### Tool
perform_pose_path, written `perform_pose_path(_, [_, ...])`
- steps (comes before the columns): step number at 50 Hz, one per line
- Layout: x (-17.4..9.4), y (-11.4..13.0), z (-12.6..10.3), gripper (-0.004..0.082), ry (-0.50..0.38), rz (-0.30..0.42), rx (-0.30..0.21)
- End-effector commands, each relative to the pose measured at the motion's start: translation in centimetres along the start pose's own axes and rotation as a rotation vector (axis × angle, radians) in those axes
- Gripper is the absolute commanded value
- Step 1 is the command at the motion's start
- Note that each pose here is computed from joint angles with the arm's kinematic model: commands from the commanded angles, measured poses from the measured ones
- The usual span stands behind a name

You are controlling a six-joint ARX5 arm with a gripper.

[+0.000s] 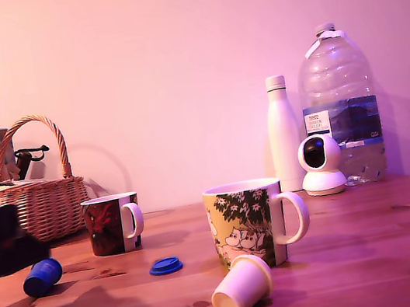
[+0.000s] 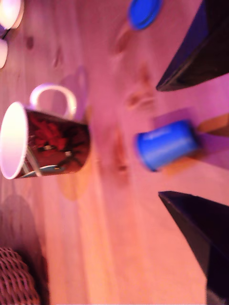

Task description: Pick up the coffee capsules from the table one by one and drop them inside the nearest coffee cup

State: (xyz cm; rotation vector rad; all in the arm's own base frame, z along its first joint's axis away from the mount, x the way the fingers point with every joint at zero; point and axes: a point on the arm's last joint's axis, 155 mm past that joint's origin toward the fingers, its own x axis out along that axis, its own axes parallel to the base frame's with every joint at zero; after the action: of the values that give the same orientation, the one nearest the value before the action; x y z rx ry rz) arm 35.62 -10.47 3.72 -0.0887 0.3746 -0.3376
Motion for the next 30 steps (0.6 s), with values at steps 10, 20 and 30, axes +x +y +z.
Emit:
perform_pose_path(10, [1.3,0.0,-1.0,0.0607,0.031,-0.017,-0.011])
perform_pose_path(20, [2.3,0.2,-1.8,0.0607,0.058,-0.017,-0.017])
perform_pose_path(30, [2.6,0.2,-2.1,0.0605,0.073,-0.014,-0.045])
